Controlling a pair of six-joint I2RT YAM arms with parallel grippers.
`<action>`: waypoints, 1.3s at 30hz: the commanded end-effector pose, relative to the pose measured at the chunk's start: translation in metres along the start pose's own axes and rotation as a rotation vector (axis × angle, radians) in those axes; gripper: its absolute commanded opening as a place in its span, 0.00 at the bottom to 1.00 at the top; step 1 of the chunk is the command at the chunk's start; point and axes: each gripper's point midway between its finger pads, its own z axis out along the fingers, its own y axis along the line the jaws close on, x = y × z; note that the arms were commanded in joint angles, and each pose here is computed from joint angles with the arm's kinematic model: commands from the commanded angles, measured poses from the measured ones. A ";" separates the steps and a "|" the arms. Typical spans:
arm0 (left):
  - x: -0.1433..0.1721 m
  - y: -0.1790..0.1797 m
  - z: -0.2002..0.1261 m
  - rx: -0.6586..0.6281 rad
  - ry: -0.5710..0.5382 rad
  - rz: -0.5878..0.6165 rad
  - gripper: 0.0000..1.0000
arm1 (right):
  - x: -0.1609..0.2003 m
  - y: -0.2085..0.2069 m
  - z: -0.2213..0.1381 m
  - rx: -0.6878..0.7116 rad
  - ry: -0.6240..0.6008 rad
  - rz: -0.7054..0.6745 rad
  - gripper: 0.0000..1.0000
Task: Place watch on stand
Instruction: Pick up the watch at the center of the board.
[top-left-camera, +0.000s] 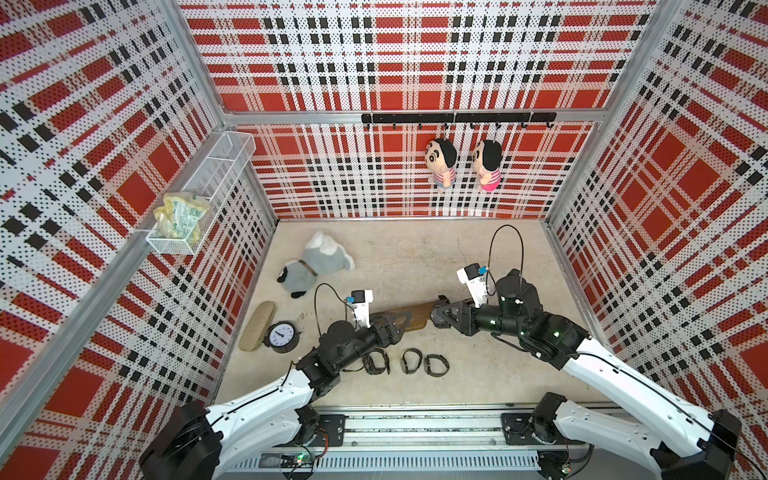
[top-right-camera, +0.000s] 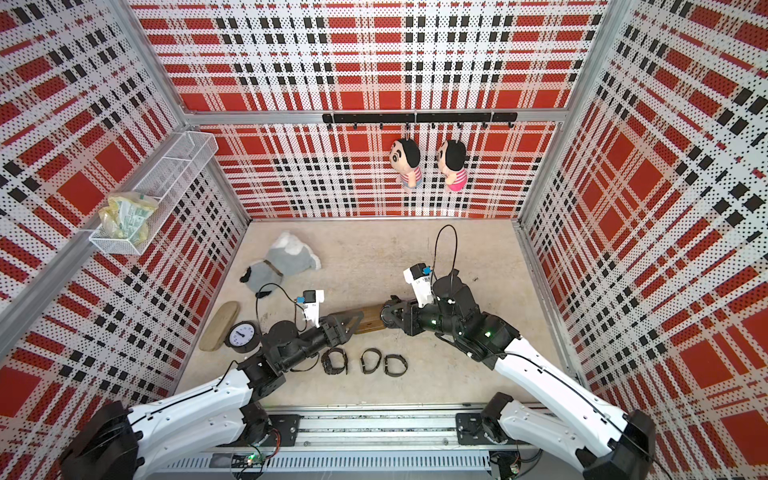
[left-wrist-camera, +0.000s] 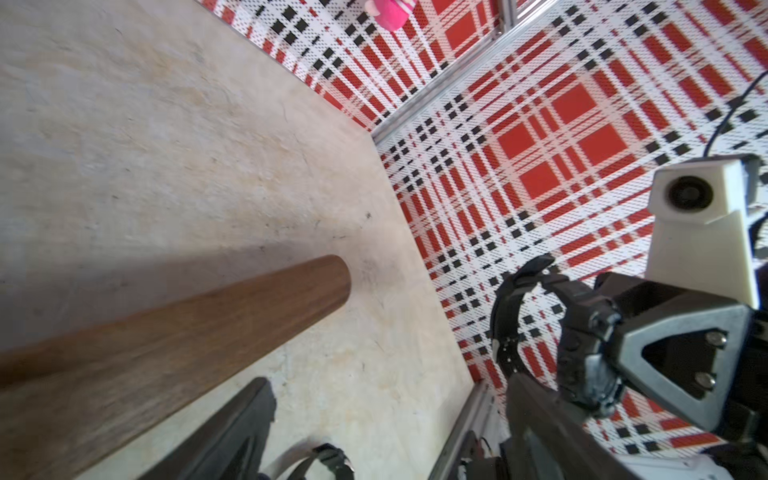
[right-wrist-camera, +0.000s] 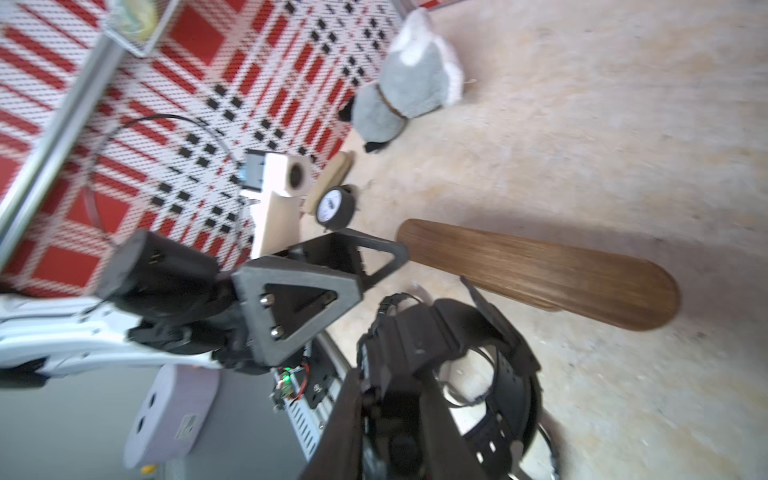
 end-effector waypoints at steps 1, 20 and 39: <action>-0.015 -0.063 -0.010 0.289 -0.024 -0.002 0.90 | -0.021 0.051 -0.018 -0.225 -0.068 -0.107 0.00; -0.009 -0.108 -0.018 0.509 0.013 -0.007 0.77 | -0.026 0.102 -0.035 -0.514 -0.070 -0.135 0.00; -0.001 -0.131 -0.003 0.602 0.073 -0.034 0.60 | -0.022 0.099 -0.026 -0.510 -0.028 -0.122 0.00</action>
